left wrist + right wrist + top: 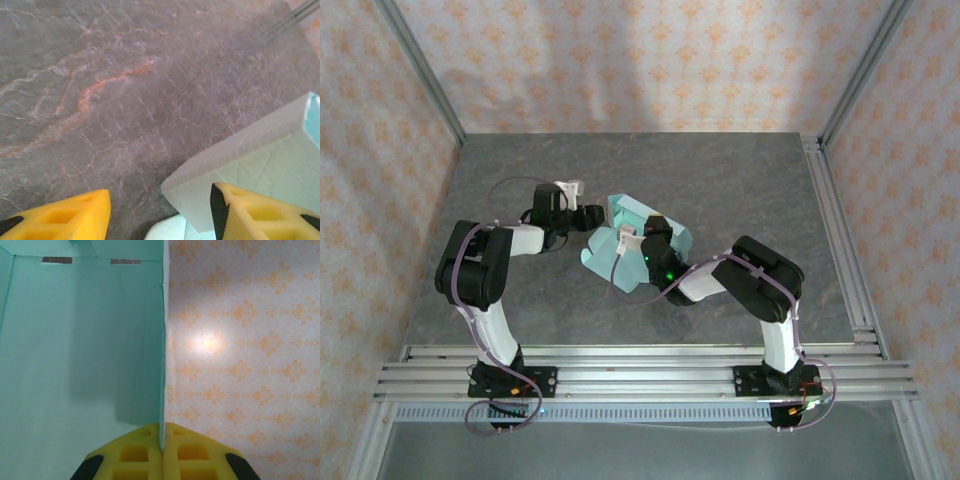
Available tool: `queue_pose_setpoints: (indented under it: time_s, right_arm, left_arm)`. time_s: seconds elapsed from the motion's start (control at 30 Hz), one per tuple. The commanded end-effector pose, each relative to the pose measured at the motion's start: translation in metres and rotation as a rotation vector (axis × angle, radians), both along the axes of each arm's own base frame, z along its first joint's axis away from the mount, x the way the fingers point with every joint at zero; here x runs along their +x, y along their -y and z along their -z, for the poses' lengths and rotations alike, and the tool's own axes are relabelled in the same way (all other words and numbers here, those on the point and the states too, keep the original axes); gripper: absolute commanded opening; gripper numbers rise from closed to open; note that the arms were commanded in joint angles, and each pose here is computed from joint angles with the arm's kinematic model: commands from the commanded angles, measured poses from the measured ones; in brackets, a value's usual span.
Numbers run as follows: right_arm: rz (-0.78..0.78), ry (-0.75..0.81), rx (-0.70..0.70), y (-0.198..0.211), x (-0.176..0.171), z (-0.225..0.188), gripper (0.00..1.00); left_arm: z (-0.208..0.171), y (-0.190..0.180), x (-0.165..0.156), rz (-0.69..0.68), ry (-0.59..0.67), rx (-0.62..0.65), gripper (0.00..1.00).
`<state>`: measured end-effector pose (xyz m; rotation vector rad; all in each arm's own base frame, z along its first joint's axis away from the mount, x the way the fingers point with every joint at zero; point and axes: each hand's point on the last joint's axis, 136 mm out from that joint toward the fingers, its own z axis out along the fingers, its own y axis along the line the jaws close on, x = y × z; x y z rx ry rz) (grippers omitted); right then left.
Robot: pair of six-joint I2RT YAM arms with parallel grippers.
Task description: Fold the paper box
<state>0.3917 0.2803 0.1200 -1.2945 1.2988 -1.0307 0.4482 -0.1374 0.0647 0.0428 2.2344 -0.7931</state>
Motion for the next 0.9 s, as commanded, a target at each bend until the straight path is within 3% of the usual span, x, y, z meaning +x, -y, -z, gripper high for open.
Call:
queue_pose_setpoints:
  time_s: [0.0,0.47,0.87]
  right_arm:
    - [0.000,0.000,0.022,0.001,0.001,-0.009,0.00]
    - [0.002,0.000,0.021,0.001,0.003,-0.010,0.00]
    - [0.005,0.004,0.026,0.003,0.003,-0.012,0.00]
  left_arm:
    - [-0.004,0.017,-0.008,0.108,0.014,-0.012,0.56]
    - [-0.023,0.043,-0.003,0.281,0.089,-0.071,0.57]
    - [-0.002,0.064,-0.008,0.398,0.008,-0.064,0.56]
